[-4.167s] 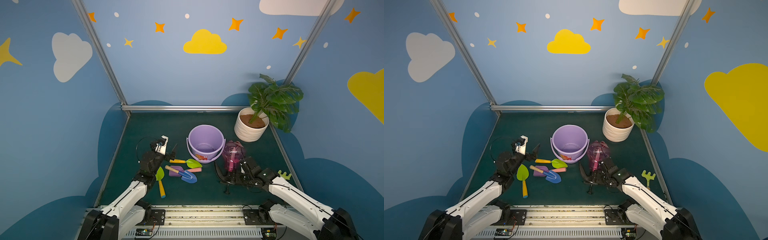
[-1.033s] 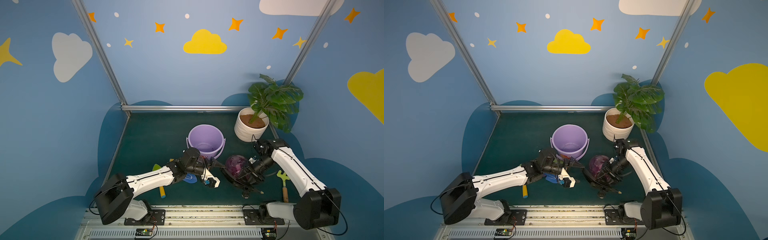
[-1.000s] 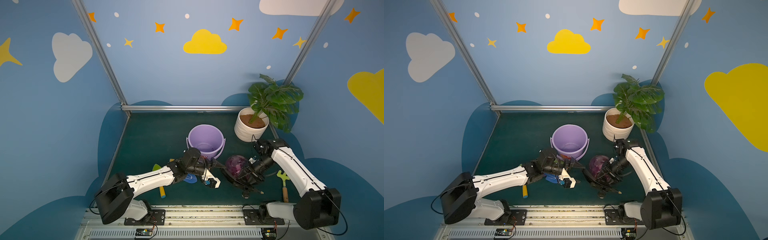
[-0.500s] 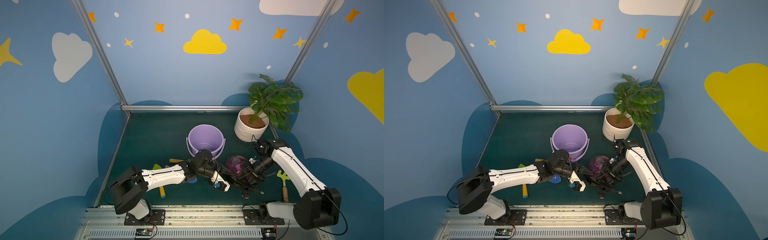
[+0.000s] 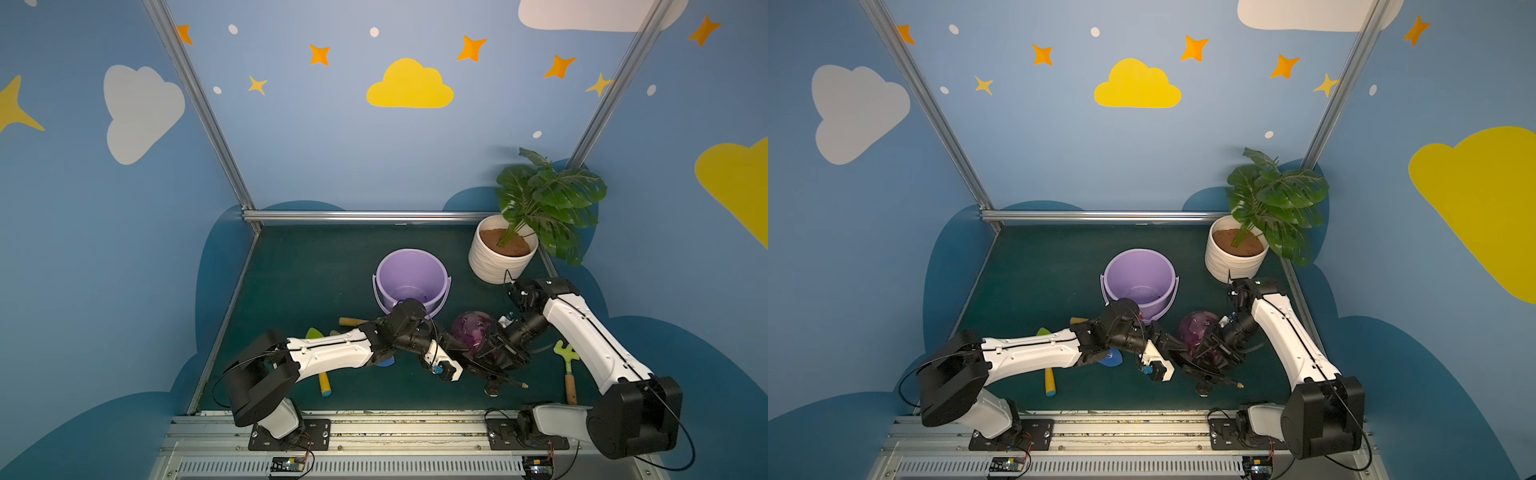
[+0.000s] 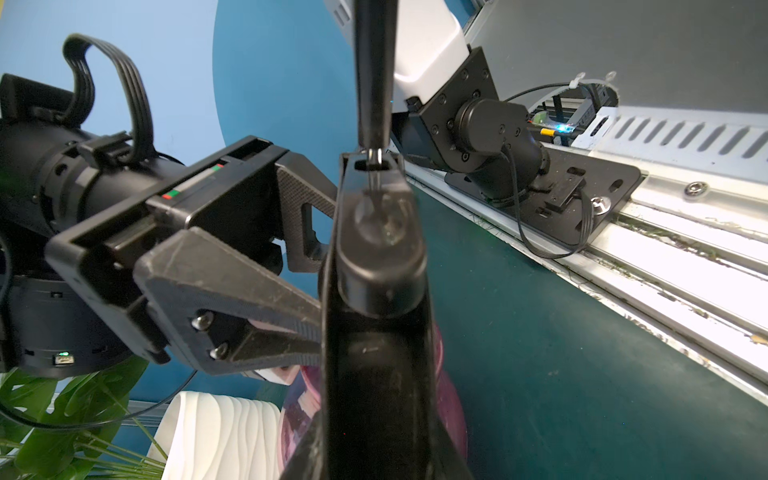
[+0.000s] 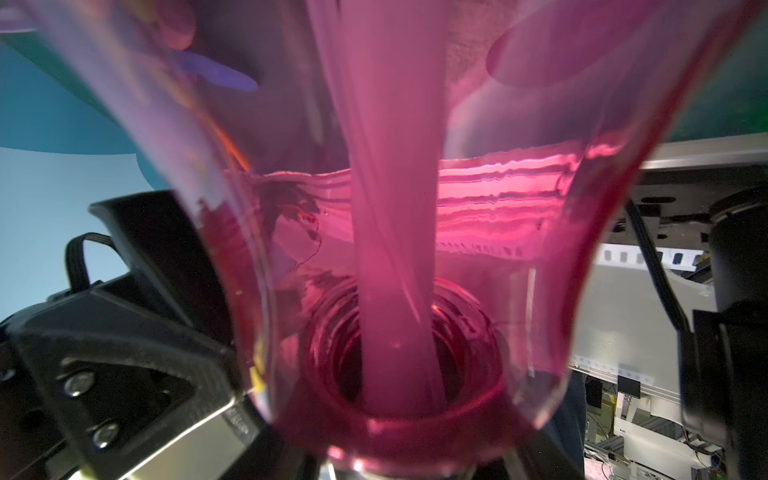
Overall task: Organize the gardening tools
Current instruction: Adjust the gardening tool at the center of the board.
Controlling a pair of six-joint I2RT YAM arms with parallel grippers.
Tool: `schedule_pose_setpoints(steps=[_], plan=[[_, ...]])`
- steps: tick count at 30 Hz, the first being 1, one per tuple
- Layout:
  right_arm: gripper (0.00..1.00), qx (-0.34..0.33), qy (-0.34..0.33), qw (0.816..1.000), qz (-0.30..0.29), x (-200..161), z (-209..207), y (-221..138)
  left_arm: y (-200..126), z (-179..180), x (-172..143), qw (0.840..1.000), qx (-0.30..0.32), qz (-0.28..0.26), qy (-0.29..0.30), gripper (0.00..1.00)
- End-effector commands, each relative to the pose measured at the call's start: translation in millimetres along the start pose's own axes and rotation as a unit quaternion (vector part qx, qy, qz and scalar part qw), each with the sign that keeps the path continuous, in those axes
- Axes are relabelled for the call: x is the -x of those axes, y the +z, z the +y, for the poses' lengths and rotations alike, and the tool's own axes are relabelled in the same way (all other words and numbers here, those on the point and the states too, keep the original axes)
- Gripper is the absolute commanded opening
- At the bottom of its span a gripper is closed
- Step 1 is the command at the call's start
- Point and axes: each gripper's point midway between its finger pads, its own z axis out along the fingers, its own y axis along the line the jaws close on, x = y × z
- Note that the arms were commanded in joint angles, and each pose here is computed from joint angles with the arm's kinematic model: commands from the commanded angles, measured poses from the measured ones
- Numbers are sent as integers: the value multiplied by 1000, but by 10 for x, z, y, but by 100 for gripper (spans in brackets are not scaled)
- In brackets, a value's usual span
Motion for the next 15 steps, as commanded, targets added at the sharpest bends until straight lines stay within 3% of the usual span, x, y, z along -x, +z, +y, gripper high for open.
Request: schedule_pose_setpoints(steps=[1,7,11,15], plan=[[26,16,-17,1000,-9,-66,47,-71,25,-31,-37,1000,9,4,7,7],[83,13,-33,999,-38,-64,29,-169,51,-21,-69,1000,15,7,12,3],[96,10,-46,997,-67,-78,28,-276,69,-14,-86,1000,14,5,4,3],[98,-4,-57,993,-101,-47,13,-415,70,64,-90,1000,20,4,-19,3]])
